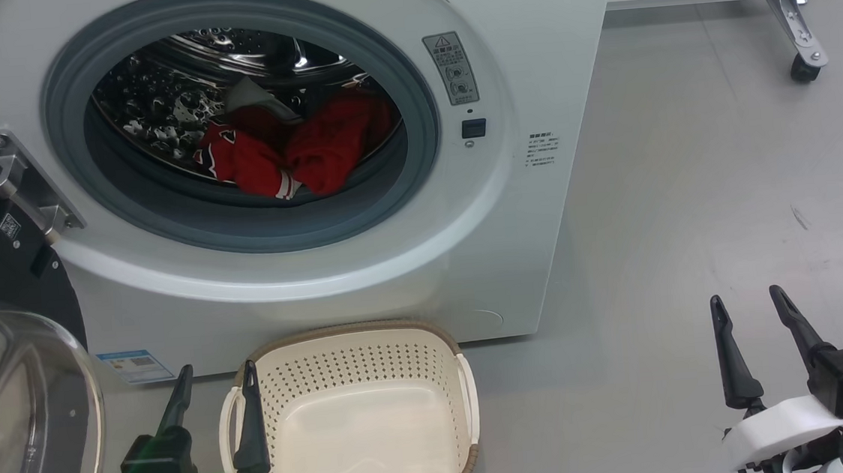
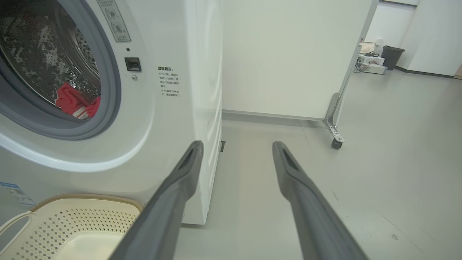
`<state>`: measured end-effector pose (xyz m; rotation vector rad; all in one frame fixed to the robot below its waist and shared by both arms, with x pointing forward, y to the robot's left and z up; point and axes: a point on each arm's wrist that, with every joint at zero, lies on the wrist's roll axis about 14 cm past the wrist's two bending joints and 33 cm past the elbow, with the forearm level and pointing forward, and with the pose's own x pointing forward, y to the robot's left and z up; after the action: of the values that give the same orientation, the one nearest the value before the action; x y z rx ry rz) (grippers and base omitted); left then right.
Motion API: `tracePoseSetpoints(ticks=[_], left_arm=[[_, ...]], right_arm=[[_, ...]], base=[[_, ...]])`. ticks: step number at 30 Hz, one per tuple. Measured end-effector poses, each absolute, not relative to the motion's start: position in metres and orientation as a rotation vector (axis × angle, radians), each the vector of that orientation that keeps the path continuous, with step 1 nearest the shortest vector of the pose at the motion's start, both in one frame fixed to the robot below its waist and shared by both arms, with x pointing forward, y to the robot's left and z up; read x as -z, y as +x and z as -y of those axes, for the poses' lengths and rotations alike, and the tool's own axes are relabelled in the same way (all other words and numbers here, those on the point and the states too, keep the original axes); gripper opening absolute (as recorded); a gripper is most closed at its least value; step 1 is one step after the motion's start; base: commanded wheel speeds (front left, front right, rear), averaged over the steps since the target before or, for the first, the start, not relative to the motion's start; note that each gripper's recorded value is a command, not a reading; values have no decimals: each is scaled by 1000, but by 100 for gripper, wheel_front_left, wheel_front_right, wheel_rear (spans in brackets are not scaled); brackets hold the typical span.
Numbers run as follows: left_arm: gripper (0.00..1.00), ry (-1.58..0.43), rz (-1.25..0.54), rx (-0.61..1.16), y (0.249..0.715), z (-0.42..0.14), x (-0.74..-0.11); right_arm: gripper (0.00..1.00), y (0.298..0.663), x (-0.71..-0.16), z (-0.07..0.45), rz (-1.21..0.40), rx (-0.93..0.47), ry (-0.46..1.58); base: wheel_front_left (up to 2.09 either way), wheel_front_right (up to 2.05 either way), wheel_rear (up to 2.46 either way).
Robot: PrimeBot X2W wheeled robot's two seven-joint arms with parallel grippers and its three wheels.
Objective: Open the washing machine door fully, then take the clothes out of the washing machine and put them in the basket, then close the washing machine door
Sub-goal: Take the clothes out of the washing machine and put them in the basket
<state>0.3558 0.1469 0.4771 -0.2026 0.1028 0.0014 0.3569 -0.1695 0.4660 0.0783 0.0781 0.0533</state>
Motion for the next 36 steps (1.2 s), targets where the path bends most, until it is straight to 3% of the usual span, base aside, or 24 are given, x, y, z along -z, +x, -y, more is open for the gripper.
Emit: tracePoseSetpoints(ticks=[14, 36], left_arm=[[100, -235, -144, 78, 385, -130, -475], [100, -251, -389, 345, 538, -58, -455]], right_arm=[[100, 367, -459, 170, -95, -51, 90], [100, 413, -431, 188, -144, -10, 102]], base=[[0, 0, 0], [0, 0, 0]])
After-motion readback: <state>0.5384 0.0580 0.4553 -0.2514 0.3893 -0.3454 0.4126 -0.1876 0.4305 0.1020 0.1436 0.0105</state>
